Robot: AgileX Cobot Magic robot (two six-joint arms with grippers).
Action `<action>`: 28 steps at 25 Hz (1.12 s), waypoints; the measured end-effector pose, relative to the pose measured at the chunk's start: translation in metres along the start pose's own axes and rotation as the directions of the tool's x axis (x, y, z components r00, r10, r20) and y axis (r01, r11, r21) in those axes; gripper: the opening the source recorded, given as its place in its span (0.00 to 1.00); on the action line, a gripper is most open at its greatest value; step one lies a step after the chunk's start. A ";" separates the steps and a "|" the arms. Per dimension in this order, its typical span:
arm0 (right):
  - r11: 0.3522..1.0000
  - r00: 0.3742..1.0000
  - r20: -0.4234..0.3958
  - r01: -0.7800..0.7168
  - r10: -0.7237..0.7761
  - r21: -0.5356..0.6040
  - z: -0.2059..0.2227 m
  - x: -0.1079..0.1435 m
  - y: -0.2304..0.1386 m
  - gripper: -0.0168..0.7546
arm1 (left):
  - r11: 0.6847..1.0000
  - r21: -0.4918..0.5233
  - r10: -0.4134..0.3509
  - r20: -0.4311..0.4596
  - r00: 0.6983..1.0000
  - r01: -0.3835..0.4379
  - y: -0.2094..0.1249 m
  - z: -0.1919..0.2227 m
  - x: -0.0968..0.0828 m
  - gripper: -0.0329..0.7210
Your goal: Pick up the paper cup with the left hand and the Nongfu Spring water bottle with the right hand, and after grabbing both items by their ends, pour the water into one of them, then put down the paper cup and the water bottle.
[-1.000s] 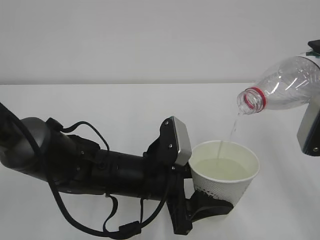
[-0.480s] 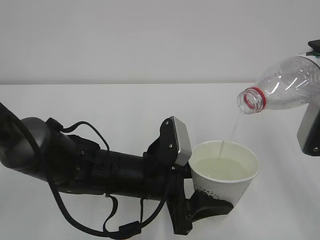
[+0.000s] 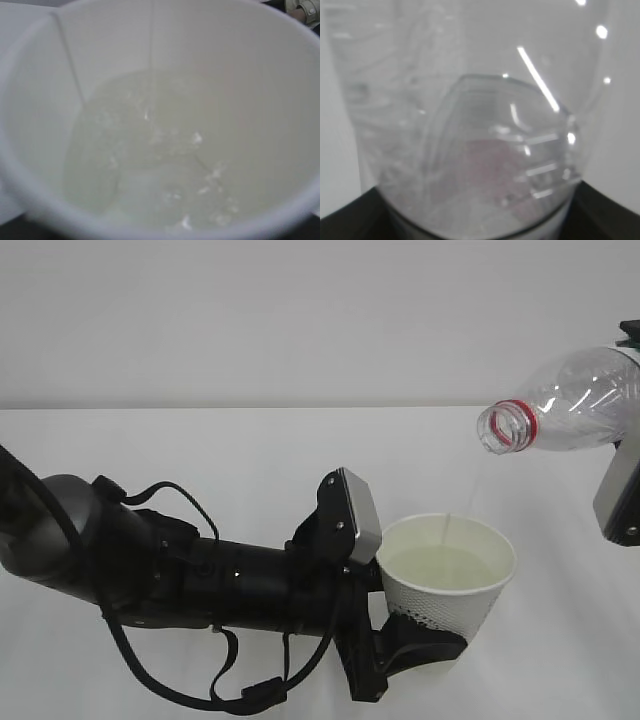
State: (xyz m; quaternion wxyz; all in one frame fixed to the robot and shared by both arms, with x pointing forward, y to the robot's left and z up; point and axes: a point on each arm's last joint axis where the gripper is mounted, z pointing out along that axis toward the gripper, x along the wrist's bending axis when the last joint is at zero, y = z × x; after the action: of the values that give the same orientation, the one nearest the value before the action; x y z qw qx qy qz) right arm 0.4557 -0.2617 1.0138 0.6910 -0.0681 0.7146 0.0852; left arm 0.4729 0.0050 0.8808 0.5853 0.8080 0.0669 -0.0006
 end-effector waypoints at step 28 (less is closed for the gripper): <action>0.774 0.774 0.002 -0.633 0.633 0.002 0.000 0.000 0.000 0.69 | 0.989 -0.085 -0.131 -0.146 0.981 0.119 0.006 -0.002 0.014 0.71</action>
State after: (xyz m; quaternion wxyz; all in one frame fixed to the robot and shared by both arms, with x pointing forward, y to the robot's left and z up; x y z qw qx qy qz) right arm 0.4558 -0.2620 1.0138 0.6227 0.1769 0.6956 0.3115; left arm 0.4875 0.0062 0.8856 0.6074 0.7773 0.1618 0.0264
